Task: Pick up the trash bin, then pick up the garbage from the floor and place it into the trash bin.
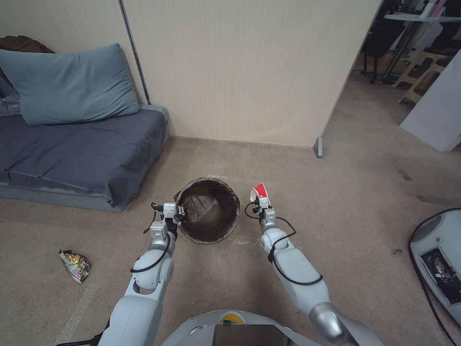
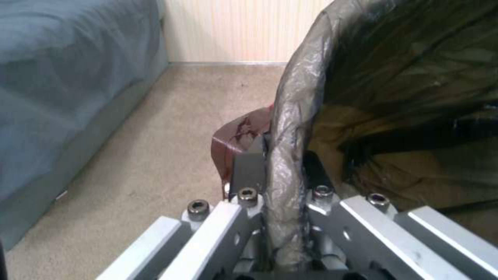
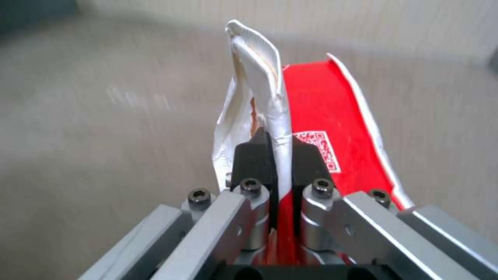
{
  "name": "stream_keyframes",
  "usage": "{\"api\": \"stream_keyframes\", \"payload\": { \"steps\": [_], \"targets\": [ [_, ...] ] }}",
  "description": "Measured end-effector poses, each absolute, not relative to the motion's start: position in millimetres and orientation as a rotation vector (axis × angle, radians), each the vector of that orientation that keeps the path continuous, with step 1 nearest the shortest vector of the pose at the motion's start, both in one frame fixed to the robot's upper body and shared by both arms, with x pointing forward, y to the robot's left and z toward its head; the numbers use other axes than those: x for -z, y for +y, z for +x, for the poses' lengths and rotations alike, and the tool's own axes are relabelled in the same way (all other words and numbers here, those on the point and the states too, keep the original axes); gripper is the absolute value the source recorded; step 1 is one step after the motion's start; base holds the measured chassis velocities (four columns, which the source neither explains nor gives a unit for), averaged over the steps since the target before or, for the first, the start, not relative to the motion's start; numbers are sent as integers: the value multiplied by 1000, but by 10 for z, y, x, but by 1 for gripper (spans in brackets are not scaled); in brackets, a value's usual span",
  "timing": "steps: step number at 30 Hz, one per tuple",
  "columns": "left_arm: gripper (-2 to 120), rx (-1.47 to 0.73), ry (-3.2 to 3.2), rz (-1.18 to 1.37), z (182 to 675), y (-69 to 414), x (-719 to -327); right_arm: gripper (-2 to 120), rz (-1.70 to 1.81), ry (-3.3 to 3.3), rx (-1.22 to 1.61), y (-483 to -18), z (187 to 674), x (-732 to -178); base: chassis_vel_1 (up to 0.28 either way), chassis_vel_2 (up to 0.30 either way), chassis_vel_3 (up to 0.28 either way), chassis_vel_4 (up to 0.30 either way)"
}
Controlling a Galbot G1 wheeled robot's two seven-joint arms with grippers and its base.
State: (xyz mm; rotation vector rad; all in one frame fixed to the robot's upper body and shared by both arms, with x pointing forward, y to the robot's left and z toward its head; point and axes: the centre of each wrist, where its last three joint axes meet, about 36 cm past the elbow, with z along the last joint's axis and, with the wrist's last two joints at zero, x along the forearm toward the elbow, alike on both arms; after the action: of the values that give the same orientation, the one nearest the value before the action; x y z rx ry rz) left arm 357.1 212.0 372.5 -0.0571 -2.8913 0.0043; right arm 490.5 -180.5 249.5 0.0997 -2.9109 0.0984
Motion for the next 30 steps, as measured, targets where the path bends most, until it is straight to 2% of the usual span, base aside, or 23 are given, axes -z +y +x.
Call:
{"api": "stream_keyframes", "payload": {
  "steps": [10, 17, 23, 30],
  "targets": [
    [2, -13, -2884, -49, 3619, 2131, -3703, 0, 224, -3130, -48, -1685, 4557, -3233, 0, 0, 0, 0],
    [2, -40, -2869, -48, 3649, 2101, -3715, 0, 561, -3317, 17, -1428, 4210, -3869, 0, 0, 0, 0],
    [2, -60, -2862, -60, 3648, 2064, -3751, 0, 740, -3316, 42, -1195, 4035, -4014, 0, 0, 0, 0],
    [2, -76, -2860, -75, 3637, 2009, -3779, 0, 866, -3249, 26, -907, 3990, -3882, 0, 0, 0, 0]
  ]
}}
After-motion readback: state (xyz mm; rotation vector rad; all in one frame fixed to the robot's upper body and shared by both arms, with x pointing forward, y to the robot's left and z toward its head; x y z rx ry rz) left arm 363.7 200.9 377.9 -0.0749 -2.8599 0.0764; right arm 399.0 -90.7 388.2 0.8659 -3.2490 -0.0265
